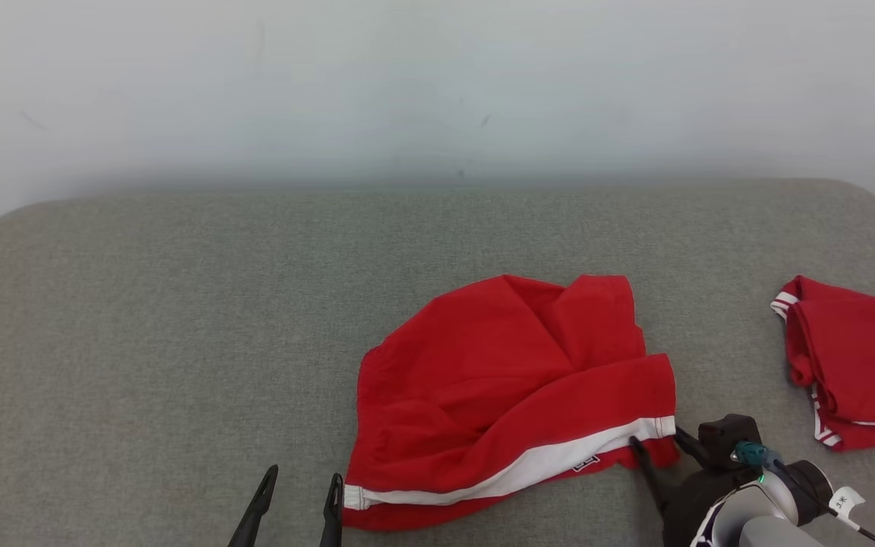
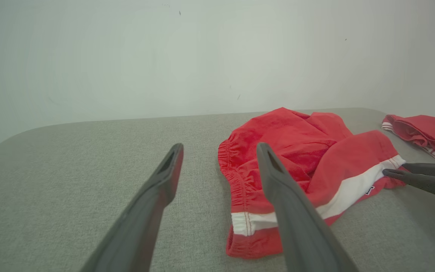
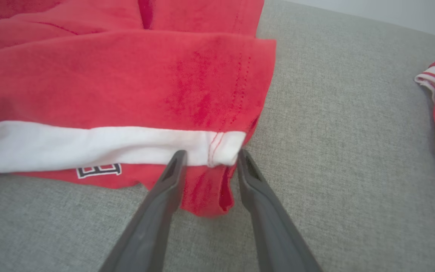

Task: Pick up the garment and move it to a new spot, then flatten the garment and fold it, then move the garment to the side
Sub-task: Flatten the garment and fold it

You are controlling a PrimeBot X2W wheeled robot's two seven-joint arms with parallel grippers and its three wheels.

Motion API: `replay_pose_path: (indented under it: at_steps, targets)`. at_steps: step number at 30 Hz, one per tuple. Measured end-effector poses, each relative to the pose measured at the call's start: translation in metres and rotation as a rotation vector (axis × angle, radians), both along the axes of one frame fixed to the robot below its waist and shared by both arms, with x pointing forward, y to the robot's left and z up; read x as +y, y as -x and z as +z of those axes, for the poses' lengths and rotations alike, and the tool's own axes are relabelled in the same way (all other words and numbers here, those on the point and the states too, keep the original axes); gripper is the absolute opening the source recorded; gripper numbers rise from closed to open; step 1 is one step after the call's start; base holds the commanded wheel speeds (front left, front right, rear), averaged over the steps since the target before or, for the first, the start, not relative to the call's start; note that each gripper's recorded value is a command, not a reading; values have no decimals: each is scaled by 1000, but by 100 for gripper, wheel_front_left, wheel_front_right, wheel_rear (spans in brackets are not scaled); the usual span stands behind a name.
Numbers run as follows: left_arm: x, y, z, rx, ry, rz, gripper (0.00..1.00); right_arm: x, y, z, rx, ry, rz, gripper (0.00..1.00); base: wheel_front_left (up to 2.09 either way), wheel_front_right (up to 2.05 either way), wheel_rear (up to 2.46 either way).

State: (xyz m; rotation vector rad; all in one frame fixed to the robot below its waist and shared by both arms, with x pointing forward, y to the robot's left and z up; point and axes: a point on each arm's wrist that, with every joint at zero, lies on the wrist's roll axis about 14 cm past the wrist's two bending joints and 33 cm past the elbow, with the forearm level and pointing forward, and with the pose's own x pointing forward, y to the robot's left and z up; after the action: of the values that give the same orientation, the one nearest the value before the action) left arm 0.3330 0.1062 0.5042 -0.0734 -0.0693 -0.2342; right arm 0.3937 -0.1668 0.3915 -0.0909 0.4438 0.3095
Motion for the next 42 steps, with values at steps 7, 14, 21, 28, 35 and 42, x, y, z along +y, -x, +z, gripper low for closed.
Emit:
replay_pose_path:
  at_steps: [7, 14, 21, 28, 35, 42]
  targets:
    - [-5, -4, -2, 4, -12, -21, 100, -3, 3, -3, -1, -8, -33, 100, 0, 0, 0]
    - [-11, -4, -2, 3, -15, -45, 100, -6, 0, 4, -28, -9, -53, 100, 0, 0, 0]
    - [-12, -2, -1, 0, -16, -47, 100, -4, -4, 10, -48, -6, -53, 100, 0, 0, 0]
    - [-11, 0, -2, 0, -19, -45, 100, -2, -2, 7, -29, -22, -68, 100, 0, 0, 0]
    - [-8, 4, 0, -9, -31, -40, 100, -10, -5, 7, -7, -27, -108, 100, 0, 0, 0]
    - [-7, 6, 1, -12, -32, -35, 100, -8, -3, 3, 12, -41, -122, 22, 0, 0, 0]
